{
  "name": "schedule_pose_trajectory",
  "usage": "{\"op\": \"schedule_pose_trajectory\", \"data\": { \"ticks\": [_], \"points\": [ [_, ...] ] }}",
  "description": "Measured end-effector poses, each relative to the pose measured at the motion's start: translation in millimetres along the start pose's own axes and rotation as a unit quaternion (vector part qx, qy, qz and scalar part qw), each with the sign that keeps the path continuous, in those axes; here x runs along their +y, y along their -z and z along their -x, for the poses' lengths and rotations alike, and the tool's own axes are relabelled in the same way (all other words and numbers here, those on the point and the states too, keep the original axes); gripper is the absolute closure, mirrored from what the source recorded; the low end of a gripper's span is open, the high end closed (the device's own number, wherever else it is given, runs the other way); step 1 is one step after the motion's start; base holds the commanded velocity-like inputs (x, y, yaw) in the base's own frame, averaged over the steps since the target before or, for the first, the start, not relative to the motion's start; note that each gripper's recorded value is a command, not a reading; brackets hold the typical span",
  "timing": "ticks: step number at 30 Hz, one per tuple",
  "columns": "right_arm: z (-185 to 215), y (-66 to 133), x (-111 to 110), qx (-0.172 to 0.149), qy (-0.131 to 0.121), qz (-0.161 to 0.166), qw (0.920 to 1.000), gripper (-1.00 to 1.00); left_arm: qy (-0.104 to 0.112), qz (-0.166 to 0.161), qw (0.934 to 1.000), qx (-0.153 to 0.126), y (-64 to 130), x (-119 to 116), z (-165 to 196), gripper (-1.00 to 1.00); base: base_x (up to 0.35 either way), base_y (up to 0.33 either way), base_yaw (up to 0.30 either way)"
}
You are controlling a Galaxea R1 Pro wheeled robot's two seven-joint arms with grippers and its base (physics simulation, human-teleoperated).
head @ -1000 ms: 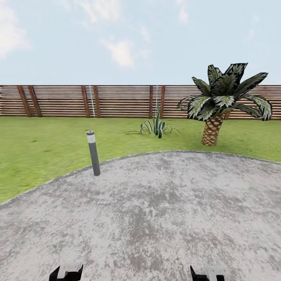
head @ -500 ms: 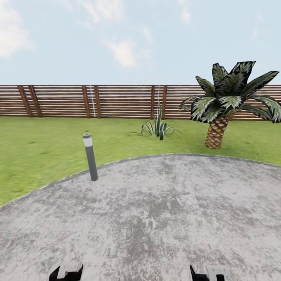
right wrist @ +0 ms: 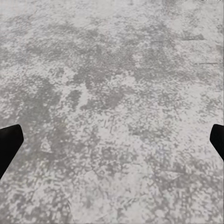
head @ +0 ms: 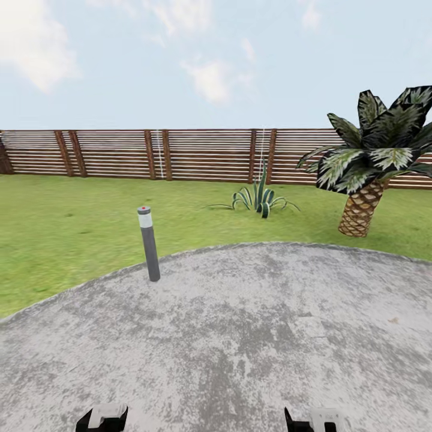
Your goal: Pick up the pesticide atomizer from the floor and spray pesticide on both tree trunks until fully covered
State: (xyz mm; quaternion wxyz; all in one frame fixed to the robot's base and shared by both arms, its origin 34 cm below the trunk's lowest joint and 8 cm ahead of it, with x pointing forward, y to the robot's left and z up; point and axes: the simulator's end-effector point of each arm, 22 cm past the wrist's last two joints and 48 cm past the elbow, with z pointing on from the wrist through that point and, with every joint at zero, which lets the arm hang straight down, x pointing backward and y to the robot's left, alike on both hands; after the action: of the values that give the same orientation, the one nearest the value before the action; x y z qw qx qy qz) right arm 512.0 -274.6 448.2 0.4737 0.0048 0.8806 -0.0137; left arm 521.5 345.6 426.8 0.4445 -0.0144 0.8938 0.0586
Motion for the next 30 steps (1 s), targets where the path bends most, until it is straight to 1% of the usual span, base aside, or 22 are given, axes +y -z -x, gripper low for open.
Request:
{"op": "schedule_pose_trajectory", "data": {
  "ticks": [10, 14, 30],
  "points": [
    [-7, -0.3, 0, 0.008, 0.000, 0.000, 1.0000, -1.00, -0.001, 0.000, 1.0000, 0.007, -0.5, 0, -7, -1.00, 0.281, -0.151, 0.130],
    [-10, -0.5, 0, 0.011, 0.000, 0.000, 0.9999, -1.00, -0.001, 0.001, 0.9999, 0.010, -0.8, 1, -10, -1.00, 0.189, -0.090, 0.163],
    [-20, -0.8, 0, 0.022, 0.000, 0.000, 0.9998, -1.00, -0.003, 0.001, 0.9998, 0.021, -1.5, 1, -20, -1.00, 0.020, -0.007, 0.168]
  ]
}}
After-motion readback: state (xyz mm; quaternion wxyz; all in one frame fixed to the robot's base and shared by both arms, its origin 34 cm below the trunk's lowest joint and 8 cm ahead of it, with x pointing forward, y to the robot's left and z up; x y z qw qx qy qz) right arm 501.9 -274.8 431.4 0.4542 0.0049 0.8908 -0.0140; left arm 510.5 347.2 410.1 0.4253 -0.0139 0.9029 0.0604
